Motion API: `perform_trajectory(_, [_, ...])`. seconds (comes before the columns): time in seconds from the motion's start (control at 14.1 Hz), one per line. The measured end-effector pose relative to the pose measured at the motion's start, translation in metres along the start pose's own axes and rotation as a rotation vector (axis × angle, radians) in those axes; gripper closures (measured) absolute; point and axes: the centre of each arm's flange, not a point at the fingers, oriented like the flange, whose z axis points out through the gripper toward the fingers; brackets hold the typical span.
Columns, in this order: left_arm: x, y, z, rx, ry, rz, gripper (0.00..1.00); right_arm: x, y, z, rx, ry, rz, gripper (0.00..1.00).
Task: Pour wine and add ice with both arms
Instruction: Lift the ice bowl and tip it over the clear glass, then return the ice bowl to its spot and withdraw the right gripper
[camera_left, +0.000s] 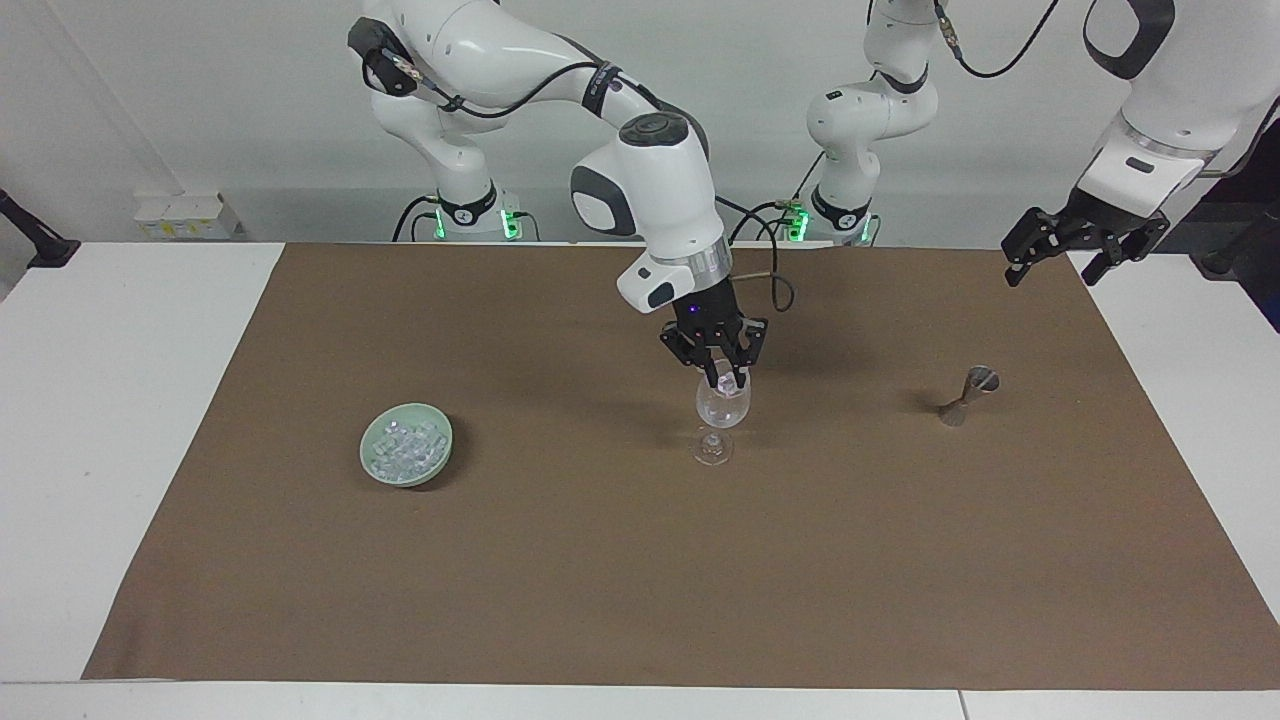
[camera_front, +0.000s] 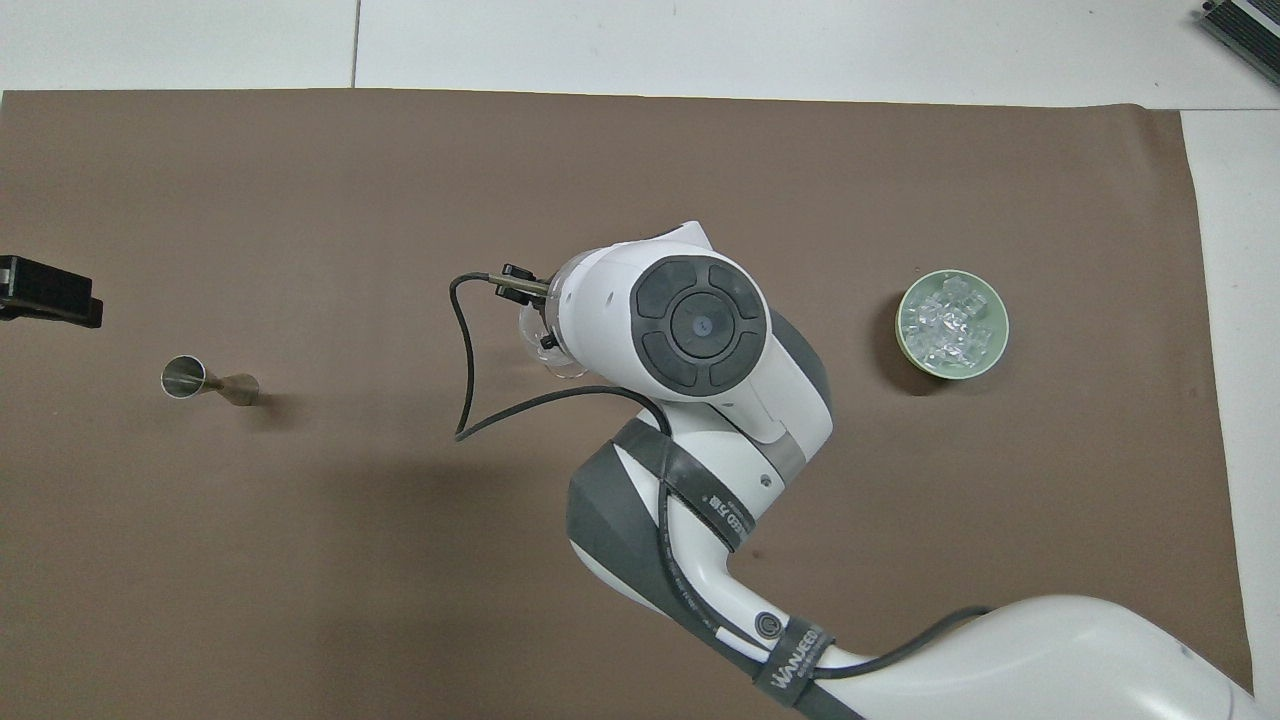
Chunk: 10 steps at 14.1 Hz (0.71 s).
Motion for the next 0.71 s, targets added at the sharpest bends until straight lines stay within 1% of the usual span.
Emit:
perform_trajectory(0.14, [0.000, 0.000, 0.000, -0.001, -0.001, 0.000, 0.00, -0.006, -0.006, -0.004, 0.007, 0.006, -0.004, 0.32])
perform_trajectory(0.21, [0.000, 0.000, 0.001, -0.001, -0.001, 0.000, 0.00, -0.010, -0.011, -0.007, 0.014, 0.004, -0.002, 0.19])
perform_trajectory(0.35, [0.000, 0.000, 0.001, -0.002, -0.001, 0.000, 0.00, -0.014, -0.016, -0.015, 0.023, 0.009, 0.011, 0.01])
perform_trajectory(0.5, [0.001, 0.000, 0.002, -0.005, -0.004, 0.000, 0.00, -0.011, -0.018, -0.031, 0.011, 0.024, 0.012, 0.00])
perform_trajectory(0.71, [0.002, -0.001, 0.004, -0.014, -0.006, -0.002, 0.00, -0.005, -0.012, -0.069, -0.046, 0.065, 0.016, 0.00])
